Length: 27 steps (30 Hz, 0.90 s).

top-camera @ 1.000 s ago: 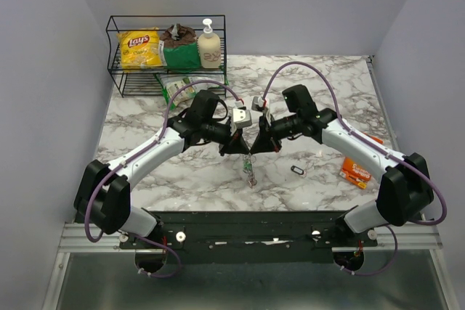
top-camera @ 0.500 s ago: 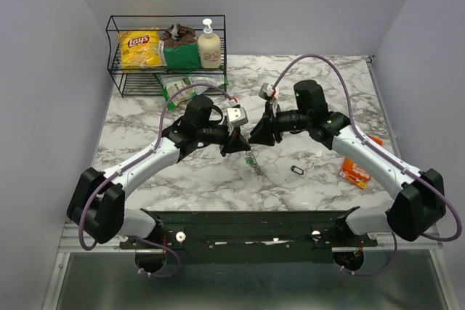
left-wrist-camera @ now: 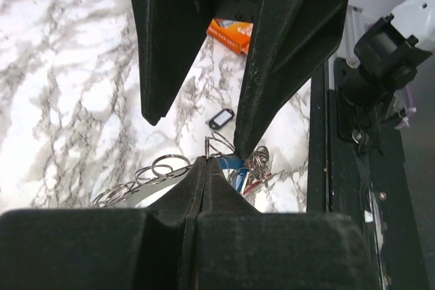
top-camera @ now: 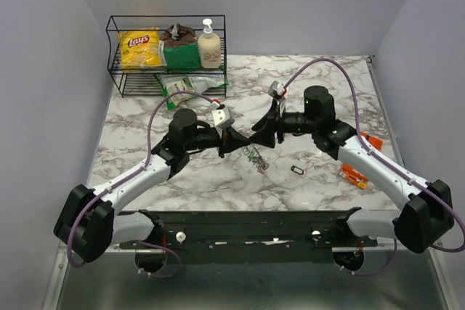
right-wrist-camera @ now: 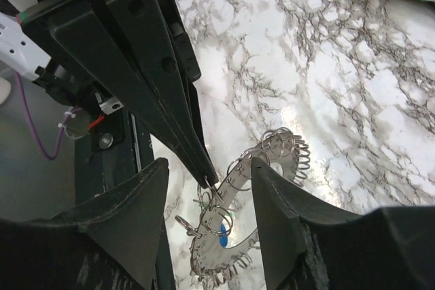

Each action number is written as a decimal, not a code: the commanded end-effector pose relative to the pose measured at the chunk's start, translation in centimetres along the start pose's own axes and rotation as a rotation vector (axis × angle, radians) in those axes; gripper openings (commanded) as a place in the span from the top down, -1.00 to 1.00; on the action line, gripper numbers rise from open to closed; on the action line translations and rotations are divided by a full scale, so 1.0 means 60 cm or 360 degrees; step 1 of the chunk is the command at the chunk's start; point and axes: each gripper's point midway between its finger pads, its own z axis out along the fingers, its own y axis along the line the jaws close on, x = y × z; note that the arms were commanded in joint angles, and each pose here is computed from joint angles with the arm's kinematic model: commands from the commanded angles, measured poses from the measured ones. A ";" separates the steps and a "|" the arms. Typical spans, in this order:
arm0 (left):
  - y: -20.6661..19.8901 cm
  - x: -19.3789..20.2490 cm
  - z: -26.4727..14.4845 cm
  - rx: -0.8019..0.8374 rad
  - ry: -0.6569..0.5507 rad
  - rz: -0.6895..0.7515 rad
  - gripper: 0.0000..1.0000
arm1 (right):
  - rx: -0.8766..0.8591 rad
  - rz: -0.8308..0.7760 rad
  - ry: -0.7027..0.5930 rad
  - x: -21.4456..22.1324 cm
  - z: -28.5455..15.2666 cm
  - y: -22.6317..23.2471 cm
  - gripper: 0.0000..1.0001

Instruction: Put the keys on the keyring

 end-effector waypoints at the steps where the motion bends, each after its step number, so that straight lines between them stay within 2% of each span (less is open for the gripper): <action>1: -0.013 -0.074 -0.009 -0.0017 -0.0271 0.0194 1.00 | -0.0105 -0.0082 -0.0149 -0.044 -0.017 0.031 -0.22; 10: -0.039 -0.083 -0.034 0.0016 -0.0376 0.0424 1.00 | -0.0228 -0.0124 -0.0171 -0.049 -0.036 0.060 -0.24; 18: -0.038 -0.065 -0.051 -0.0036 -0.0317 0.0742 1.00 | -0.0270 -0.0149 -0.0183 -0.044 -0.053 0.081 -0.27; 27: -0.021 -0.057 -0.066 -0.0148 -0.0180 0.0992 1.00 | -0.0332 -0.0152 -0.0151 -0.038 -0.055 0.091 -0.30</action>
